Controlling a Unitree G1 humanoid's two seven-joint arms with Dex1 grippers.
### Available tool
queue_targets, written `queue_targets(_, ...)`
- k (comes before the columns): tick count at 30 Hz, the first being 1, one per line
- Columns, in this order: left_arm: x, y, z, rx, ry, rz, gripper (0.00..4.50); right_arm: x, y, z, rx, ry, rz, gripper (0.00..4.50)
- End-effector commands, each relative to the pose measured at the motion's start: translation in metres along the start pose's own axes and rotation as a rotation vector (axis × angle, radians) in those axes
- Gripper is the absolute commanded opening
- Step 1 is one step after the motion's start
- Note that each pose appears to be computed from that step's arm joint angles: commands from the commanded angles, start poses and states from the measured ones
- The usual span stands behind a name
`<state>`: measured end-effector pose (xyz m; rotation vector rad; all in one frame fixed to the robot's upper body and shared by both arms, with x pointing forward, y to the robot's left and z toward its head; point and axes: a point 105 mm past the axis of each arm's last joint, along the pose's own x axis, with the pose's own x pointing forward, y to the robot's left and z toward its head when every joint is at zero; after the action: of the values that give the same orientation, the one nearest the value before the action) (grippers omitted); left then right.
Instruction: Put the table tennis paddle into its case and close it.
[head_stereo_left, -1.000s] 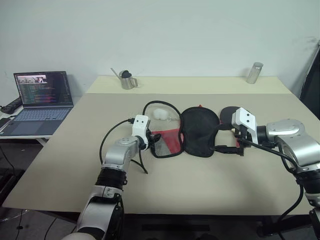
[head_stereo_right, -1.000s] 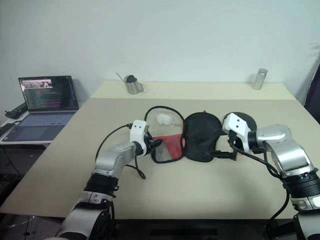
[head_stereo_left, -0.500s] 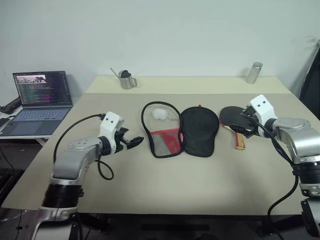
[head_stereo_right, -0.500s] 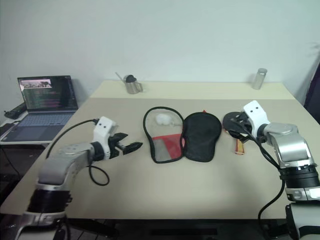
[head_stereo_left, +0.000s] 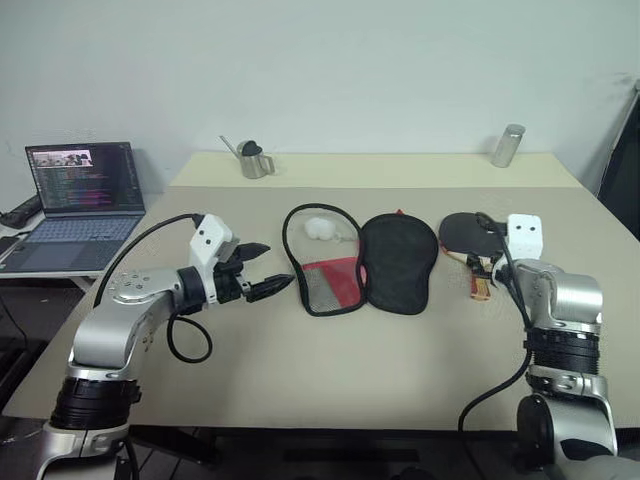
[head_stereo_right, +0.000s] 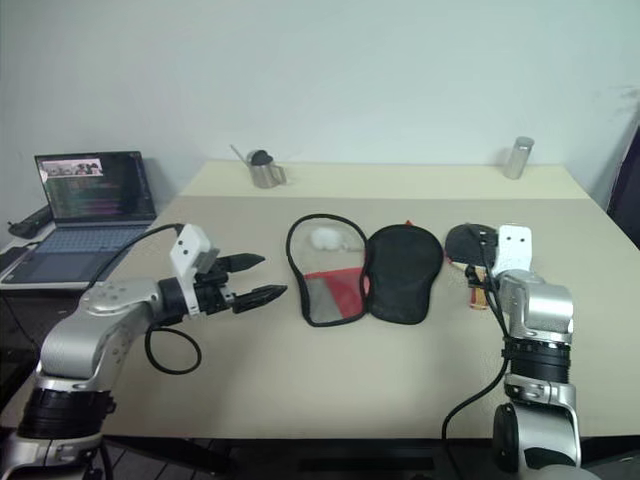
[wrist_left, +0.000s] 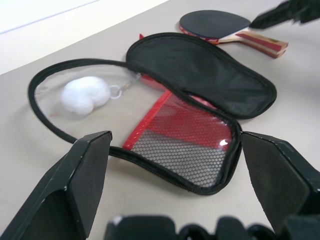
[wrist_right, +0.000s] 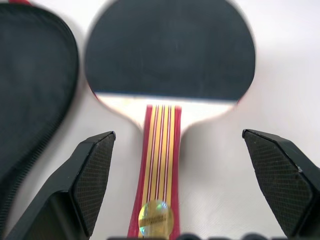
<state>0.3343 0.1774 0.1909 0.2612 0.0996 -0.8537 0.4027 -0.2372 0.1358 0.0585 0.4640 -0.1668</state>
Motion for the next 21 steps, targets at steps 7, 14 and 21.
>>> queue_targets(7,0.004,-0.003,0.02,0.054,-0.06,-0.01,4.43,0.035,0.03,0.01,0.021,-0.056,-0.029,4.5)
queue_targets(14,0.002,-0.002,0.023,0.063,-0.067,0.01,4.5,0.047,0.035,0.01,0.037,-0.071,-0.05,2.95)
queue_targets(21,-0.002,0.001,0.021,0.062,-0.063,0.043,4.5,0.047,0.034,0.016,0.053,-0.094,-0.069,1.17)
